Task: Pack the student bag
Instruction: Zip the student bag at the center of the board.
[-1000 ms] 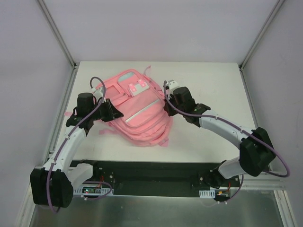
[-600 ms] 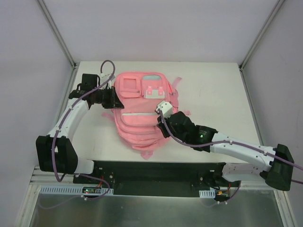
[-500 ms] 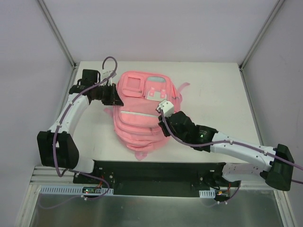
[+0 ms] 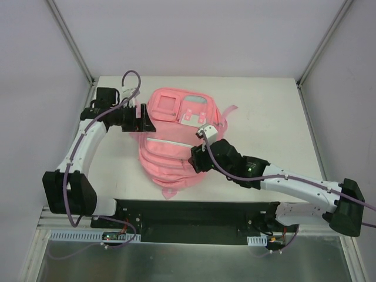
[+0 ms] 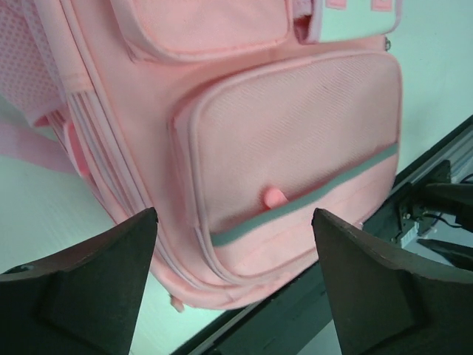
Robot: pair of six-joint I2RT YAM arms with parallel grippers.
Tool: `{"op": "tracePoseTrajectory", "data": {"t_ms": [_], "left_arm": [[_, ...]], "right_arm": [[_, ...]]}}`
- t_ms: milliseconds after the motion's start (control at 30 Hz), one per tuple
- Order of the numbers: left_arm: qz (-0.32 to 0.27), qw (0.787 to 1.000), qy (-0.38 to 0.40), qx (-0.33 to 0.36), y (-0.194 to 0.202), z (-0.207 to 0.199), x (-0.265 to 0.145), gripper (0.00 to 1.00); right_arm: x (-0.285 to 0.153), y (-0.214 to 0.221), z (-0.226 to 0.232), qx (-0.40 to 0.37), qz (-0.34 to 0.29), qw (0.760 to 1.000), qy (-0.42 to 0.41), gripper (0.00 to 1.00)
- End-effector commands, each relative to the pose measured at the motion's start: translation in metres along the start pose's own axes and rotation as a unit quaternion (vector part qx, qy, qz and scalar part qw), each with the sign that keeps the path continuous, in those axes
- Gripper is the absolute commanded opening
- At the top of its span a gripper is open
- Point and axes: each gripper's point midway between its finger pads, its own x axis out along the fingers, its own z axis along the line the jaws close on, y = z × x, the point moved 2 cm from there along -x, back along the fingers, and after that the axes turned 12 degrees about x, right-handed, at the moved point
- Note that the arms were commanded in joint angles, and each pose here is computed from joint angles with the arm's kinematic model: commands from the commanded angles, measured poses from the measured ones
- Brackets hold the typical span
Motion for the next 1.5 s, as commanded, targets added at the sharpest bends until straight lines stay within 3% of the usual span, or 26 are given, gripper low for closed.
{"op": "tracePoseTrajectory", "data": {"t_ms": [0, 133, 367, 533, 700, 900, 1033, 1133, 1467], "left_arm": [[-0.058, 0.998, -0.012, -0.018, 0.004, -0.026, -0.030, 0.85], [-0.077, 0.995, -0.005, -0.065, 0.028, -0.039, -0.034, 0.90], [-0.094, 0.986, 0.002, -0.139, 0.079, -0.036, -0.011, 0.89], [-0.130, 0.983, 0.017, -0.131, 0.064, -0.032, -0.001, 0.89], [-0.153, 0.980, 0.033, -0.125, 0.045, -0.038, -0.004, 0.79], [-0.150, 0.979, 0.037, -0.129, 0.044, -0.039, -0.003, 0.75], [-0.132, 0.981, 0.045, -0.137, 0.051, -0.038, 0.006, 0.64], [-0.131, 0.981, 0.042, -0.135, 0.052, -0.036, 0.009, 0.39], [-0.136, 0.981, 0.041, -0.130, 0.048, -0.037, 0.007, 0.10]], "right_arm": [[0.004, 0.006, 0.026, 0.064, -0.001, 0.998, -0.025, 0.55], [0.008, 0.009, 0.031, 0.072, 0.000, 0.997, -0.021, 0.55], [0.015, 0.009, 0.036, 0.058, 0.009, 0.998, -0.012, 0.56], [0.020, 0.010, 0.038, 0.057, 0.017, 0.998, -0.010, 0.57], [0.024, 0.018, 0.036, 0.080, 0.034, 0.996, 0.019, 0.58], [0.008, 0.018, 0.031, 0.092, -0.001, 0.993, 0.068, 0.60], [0.003, 0.020, 0.029, 0.111, -0.002, 0.990, 0.091, 0.60], [0.007, 0.020, 0.033, 0.120, 0.000, 0.989, 0.090, 0.60], [0.028, 0.018, 0.029, 0.122, 0.013, 0.986, 0.115, 0.57]]}}
